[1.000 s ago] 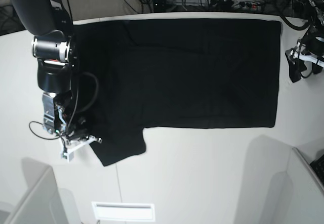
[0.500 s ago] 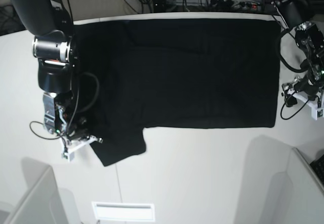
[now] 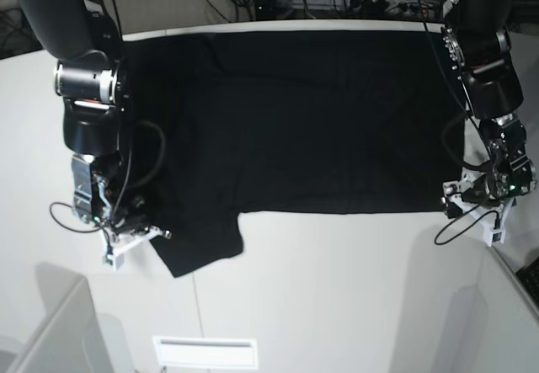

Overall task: Fold the T-shirt properly
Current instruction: 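Move the left gripper to the opposite side edge near the hem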

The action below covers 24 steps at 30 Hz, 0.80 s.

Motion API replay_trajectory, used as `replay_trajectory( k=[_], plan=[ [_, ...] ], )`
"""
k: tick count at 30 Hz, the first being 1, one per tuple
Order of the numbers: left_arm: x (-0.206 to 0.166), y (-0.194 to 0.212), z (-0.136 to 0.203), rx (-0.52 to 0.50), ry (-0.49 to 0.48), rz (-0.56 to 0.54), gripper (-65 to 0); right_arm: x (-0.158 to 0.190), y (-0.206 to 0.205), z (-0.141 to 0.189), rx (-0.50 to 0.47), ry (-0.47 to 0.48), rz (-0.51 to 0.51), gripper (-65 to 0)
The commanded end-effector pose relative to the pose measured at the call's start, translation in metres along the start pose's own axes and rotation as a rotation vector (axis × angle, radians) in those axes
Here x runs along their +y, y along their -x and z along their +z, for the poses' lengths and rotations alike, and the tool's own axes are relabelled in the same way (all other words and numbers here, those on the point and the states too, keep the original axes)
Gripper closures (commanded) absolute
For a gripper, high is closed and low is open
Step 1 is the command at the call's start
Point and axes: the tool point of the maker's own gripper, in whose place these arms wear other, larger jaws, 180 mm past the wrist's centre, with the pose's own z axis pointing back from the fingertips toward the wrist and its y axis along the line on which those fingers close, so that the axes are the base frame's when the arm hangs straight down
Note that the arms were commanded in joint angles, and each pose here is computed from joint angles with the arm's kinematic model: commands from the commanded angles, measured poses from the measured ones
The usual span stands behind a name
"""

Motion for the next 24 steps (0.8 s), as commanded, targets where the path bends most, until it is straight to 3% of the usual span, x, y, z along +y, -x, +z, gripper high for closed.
replay_trajectory(
  k=[1,24],
  plan=[
    [0.007,-0.032,0.007,-0.076,-0.013,0.0,-52.5,0.002,-0.019,0.005,-0.033,-0.004,0.006,0.0],
    [-0.006,-0.014,-0.017,-0.006,0.012,-0.002,-52.2,0.003,-0.023,0.006,-0.042,-0.005,0.007,0.0]
  ],
)
